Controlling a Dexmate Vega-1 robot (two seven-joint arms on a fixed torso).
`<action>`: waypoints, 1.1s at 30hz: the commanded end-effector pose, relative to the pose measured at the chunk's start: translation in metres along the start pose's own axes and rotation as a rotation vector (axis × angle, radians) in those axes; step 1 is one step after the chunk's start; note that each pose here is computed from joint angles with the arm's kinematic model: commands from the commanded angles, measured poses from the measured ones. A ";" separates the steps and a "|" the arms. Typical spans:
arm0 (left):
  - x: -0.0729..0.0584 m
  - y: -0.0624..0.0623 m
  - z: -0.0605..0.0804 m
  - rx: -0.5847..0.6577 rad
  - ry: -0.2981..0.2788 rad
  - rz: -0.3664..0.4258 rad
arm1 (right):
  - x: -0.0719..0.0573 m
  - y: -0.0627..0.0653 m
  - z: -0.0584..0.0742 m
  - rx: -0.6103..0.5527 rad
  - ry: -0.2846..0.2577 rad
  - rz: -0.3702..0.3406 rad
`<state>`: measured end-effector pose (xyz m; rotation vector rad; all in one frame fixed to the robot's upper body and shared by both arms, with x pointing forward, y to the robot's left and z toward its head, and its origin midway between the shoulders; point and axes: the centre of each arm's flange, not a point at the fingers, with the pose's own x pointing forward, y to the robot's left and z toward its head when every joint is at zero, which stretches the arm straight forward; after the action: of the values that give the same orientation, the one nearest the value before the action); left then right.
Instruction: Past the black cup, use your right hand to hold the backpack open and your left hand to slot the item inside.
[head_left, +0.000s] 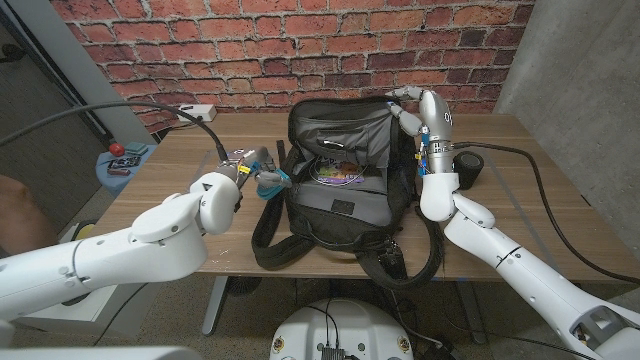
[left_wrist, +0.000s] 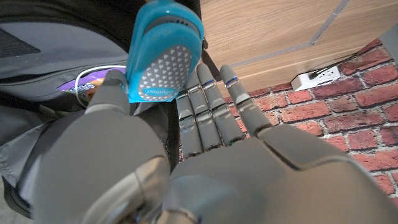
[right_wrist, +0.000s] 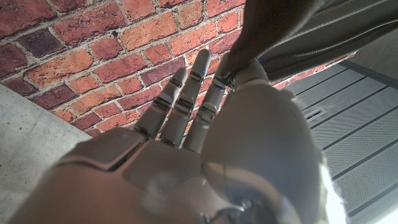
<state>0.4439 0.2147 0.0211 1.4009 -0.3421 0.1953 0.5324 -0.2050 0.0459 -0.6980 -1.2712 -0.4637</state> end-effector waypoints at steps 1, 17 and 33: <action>0.003 -0.002 0.017 -0.012 -0.063 -0.015 | -0.002 -0.003 -0.002 0.000 0.014 -0.009; 0.012 -0.004 0.033 -0.023 -0.106 -0.011 | -0.007 -0.008 -0.004 0.010 0.025 -0.001; 0.027 -0.009 0.058 -0.042 -0.174 -0.017 | -0.012 -0.013 -0.007 0.015 0.044 0.011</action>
<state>0.4570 0.1708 0.0280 1.3922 -0.4490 0.0864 0.5275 -0.2159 0.0389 -0.6817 -1.2421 -0.4647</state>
